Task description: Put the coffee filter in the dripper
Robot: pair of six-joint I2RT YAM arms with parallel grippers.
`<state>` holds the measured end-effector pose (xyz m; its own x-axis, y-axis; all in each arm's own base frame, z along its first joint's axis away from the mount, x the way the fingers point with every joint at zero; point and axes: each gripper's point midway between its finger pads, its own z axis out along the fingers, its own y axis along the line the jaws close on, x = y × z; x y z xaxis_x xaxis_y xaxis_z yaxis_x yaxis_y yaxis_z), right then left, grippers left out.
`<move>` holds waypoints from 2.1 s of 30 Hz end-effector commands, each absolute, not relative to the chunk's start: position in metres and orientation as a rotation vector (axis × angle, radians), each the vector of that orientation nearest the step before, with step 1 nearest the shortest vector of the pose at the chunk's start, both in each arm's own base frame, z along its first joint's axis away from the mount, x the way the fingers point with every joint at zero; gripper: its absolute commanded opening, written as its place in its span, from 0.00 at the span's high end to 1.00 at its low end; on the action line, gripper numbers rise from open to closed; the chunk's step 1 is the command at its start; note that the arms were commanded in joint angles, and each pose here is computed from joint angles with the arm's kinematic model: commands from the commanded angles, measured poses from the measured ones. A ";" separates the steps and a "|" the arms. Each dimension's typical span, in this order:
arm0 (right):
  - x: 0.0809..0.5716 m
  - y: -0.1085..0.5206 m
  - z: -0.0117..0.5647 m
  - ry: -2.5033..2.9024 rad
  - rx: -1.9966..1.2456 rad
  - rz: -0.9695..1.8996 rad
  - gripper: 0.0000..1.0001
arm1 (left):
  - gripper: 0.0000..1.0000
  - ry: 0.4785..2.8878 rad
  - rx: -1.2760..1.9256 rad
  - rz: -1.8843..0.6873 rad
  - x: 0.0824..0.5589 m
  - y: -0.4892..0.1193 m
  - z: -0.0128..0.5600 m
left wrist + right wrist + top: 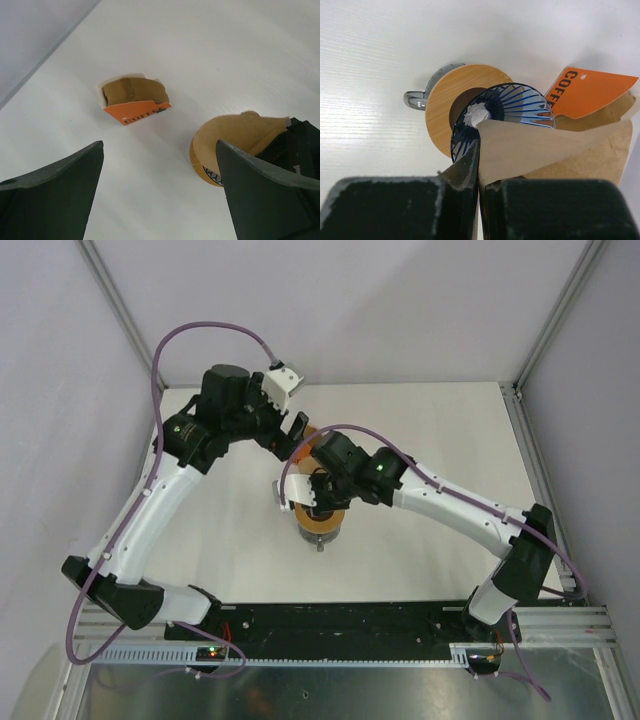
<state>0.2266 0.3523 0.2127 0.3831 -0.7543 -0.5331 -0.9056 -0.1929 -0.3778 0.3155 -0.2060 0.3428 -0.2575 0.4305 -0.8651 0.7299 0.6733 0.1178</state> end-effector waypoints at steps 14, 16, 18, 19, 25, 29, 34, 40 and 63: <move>0.221 0.368 0.230 1.354 -2.010 0.390 0.64 | 0.09 1.963 0.967 -0.486 0.310 -0.220 0.296; 0.219 0.369 0.232 1.345 -2.011 0.399 0.60 | 0.09 1.964 0.970 -0.490 0.310 -0.220 0.294; 0.216 0.370 0.238 1.332 -2.002 0.410 0.53 | 0.09 1.966 0.973 -0.492 0.309 -0.220 0.293; 0.214 0.371 0.244 1.322 -1.991 0.421 0.50 | 0.09 1.967 0.975 -0.494 0.308 -0.220 0.292; 0.203 0.378 0.288 1.239 -1.867 0.517 0.38 | 0.11 1.984 0.992 -0.532 0.300 -0.222 0.283; 0.205 0.379 0.322 1.260 -1.701 0.586 0.33 | 0.17 2.001 0.995 -0.539 0.296 -0.221 0.276; 0.233 0.362 0.353 1.489 -1.323 0.613 0.33 | 0.26 2.024 0.977 -0.547 0.292 -0.219 0.271; 0.274 0.310 0.326 1.823 -0.823 0.385 0.34 | 0.30 2.049 0.952 -0.569 0.277 -0.215 0.264; 0.271 0.325 0.215 2.163 -0.713 0.321 0.37 | 0.51 2.157 1.003 -0.541 0.265 -0.218 0.210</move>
